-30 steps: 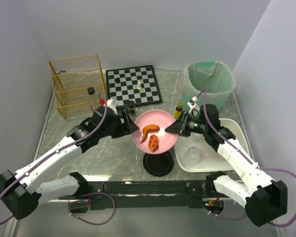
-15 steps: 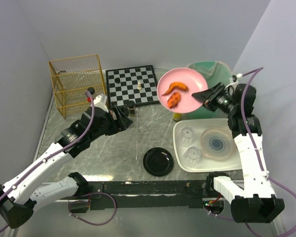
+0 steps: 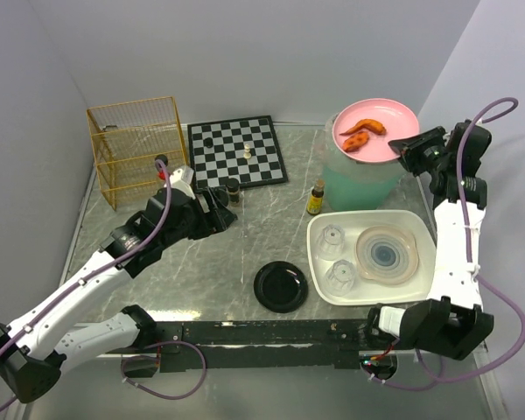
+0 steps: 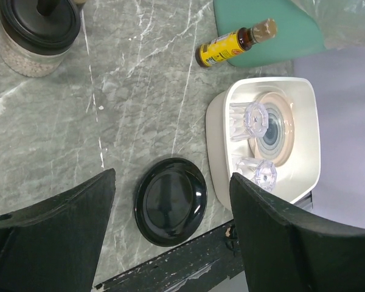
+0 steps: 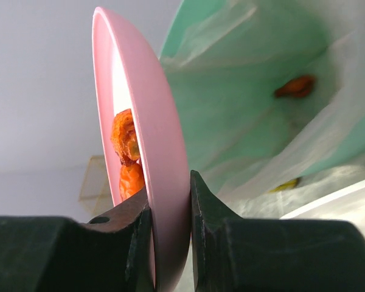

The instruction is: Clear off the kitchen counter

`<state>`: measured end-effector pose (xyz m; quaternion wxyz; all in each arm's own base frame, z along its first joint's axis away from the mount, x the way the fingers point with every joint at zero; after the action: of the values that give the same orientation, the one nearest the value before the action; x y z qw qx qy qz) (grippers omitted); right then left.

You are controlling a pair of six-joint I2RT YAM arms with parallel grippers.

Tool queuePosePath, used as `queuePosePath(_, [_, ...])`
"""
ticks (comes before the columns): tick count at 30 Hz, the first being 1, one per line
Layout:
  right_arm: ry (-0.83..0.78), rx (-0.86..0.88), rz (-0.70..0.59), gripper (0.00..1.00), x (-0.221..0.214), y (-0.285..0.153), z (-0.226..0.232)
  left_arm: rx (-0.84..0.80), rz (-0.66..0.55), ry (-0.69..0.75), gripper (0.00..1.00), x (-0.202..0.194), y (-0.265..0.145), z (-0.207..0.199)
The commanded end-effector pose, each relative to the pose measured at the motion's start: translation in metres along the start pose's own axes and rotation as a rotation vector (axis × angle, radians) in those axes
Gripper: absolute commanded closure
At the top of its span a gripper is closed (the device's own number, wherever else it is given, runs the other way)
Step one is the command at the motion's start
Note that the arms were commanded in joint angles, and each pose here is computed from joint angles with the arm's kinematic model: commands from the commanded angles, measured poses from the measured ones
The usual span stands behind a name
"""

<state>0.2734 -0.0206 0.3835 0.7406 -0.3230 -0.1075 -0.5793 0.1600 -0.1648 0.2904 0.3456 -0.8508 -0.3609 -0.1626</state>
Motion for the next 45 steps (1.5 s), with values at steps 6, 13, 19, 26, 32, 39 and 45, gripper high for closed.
queuePosePath(6, [-0.149, -0.101, -0.197, 1.00, 0.041, 0.010, 0.004, -0.049, 0.023, 0.039, 0.21, 0.002, 0.009, -0.002])
queuePosePath(13, [-0.283, -0.180, -0.252, 1.00, 0.057, 0.025, -0.005, -0.049, 0.028, 0.060, 0.21, 0.006, 0.012, -0.002])
queuePosePath(19, [-0.387, -0.161, -0.259, 1.00, 0.061, 0.035, -0.006, -0.066, 0.054, 0.066, 0.23, 0.005, 0.016, -0.001])
queuePosePath(26, [-0.553, -0.180, -0.307, 1.00, 0.056, 0.044, 0.008, -0.057, 0.048, 0.069, 0.23, 0.006, 0.015, 0.002])
queuePosePath(32, [-0.761, -0.198, -0.370, 1.00, 0.043, 0.050, 0.030, -0.055, 0.052, 0.066, 0.23, 0.005, 0.015, 0.006])
queuePosePath(39, [-0.934, -0.257, -0.475, 1.00, 0.037, 0.039, 0.040, -0.057, 0.054, 0.065, 0.24, 0.004, 0.015, 0.009])
queuePosePath(45, [-1.126, -0.337, -0.529, 1.00, 0.025, 0.038, 0.055, -0.061, 0.065, 0.060, 0.25, 0.002, 0.018, 0.010])
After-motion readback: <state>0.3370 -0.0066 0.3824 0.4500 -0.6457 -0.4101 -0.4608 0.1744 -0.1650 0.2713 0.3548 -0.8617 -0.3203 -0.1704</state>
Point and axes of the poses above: each gripper's point midway between its finger pads, its own y axis out along the fingers, its own z axis along the line the jaws close on, x = y × z, the point moved 10 cm from there along -y, back along the fingers, and after that the axes turned 7 degrees about -y, right-handed, at the moved point
